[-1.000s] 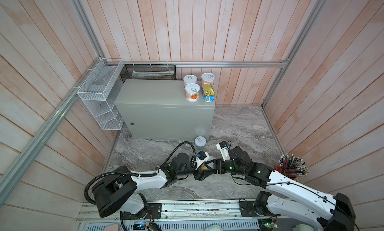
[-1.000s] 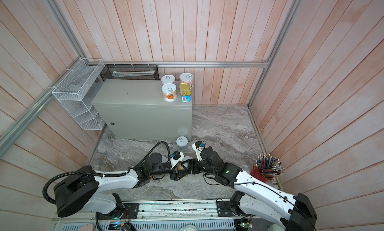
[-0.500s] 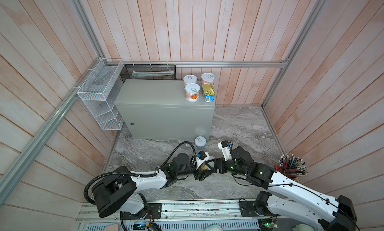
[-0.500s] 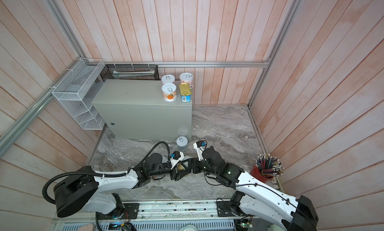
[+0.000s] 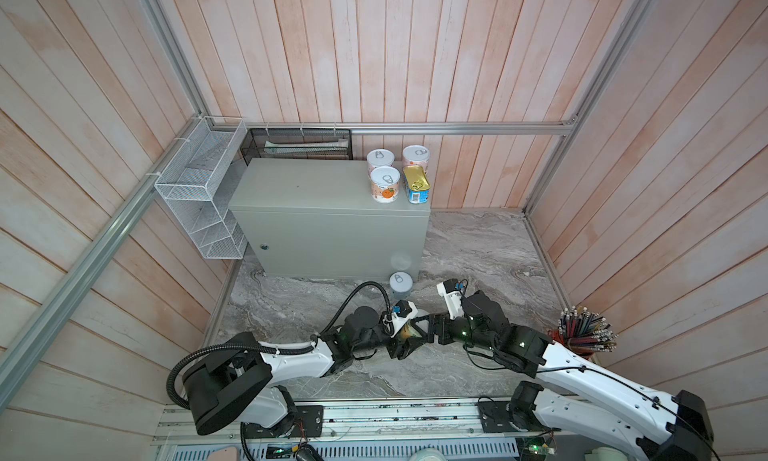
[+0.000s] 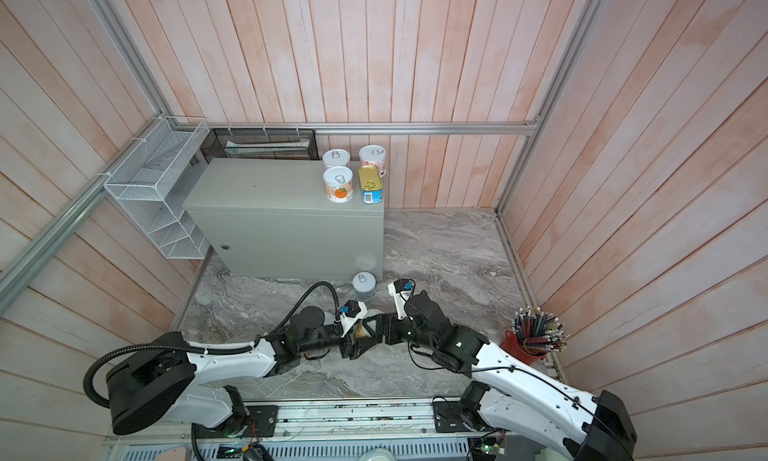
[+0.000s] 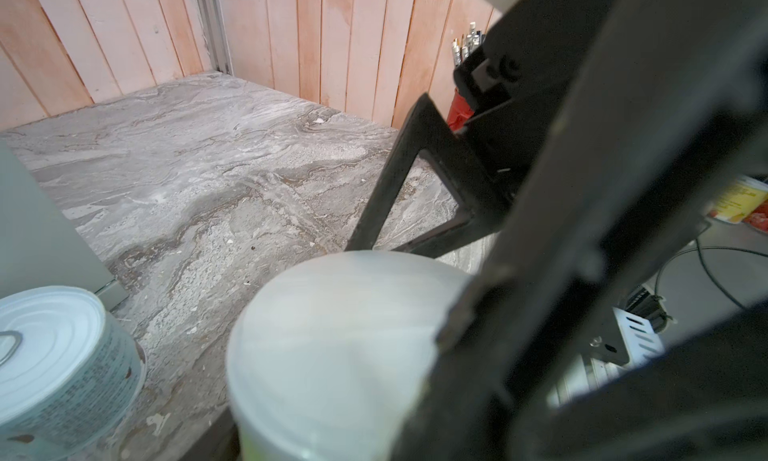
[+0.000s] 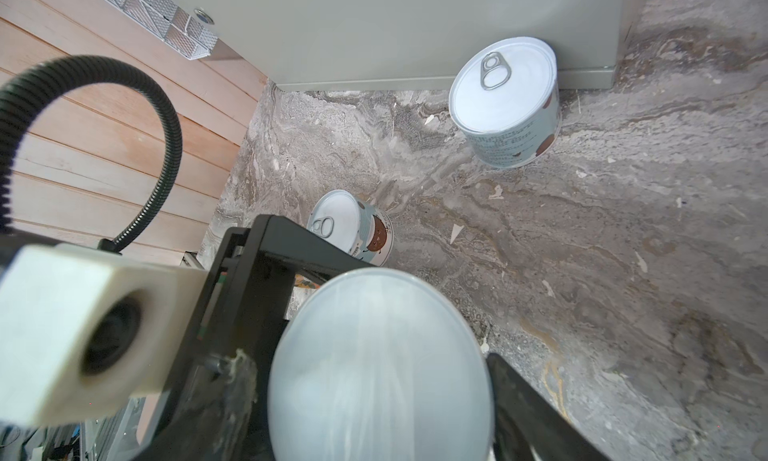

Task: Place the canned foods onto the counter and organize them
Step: 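Close the left gripper on the green-yellow can held by the right gripper, then open the right gripper and withdraw it while the left holds the can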

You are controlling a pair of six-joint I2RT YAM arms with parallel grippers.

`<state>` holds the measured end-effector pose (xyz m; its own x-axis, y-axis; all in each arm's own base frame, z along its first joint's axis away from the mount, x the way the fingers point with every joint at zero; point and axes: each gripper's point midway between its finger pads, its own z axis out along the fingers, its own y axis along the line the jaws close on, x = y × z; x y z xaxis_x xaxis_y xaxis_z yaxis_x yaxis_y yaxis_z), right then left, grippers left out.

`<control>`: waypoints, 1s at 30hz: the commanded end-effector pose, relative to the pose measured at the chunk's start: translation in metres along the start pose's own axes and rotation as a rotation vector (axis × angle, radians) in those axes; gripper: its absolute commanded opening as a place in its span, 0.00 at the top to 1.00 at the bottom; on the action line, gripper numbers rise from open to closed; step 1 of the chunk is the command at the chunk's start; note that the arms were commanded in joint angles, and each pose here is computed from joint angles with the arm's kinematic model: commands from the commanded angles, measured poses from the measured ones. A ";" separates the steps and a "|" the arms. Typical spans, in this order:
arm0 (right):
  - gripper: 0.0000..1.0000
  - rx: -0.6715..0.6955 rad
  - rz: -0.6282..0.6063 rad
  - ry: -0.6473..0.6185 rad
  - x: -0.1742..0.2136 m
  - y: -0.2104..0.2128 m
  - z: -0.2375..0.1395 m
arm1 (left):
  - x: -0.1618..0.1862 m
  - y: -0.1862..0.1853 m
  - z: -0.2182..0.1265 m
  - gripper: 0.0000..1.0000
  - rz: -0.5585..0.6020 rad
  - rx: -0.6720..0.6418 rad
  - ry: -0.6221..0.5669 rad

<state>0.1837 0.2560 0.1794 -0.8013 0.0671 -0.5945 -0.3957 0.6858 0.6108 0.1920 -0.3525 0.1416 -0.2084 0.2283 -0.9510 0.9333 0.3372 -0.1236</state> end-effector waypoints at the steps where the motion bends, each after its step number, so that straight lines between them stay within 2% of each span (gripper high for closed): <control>1: 0.15 0.016 -0.010 -0.075 -0.020 0.005 -0.007 | -0.016 0.005 -0.005 0.48 0.006 -0.033 -0.059; 9: 0.15 0.066 -0.014 -0.115 -0.027 -0.002 -0.014 | -0.013 0.007 -0.004 0.48 -0.001 -0.045 -0.050; 14: 0.15 0.111 0.019 -0.203 -0.030 -0.020 -0.025 | -0.019 0.015 -0.003 0.48 -0.020 -0.088 -0.057; 21: 0.15 0.047 0.066 -0.315 -0.023 -0.032 -0.039 | -0.068 0.022 -0.007 0.48 -0.057 -0.142 -0.110; 30: 0.15 -0.080 0.071 -0.409 -0.014 -0.031 -0.059 | -0.140 0.033 -0.036 0.49 -0.066 -0.261 -0.222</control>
<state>0.1820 0.1921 0.1958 -0.6088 0.3686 -0.7025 -0.3792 0.6426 0.6658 0.2320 -0.3449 0.2209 -0.2444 0.1349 -0.9603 0.8322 0.5375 -0.1363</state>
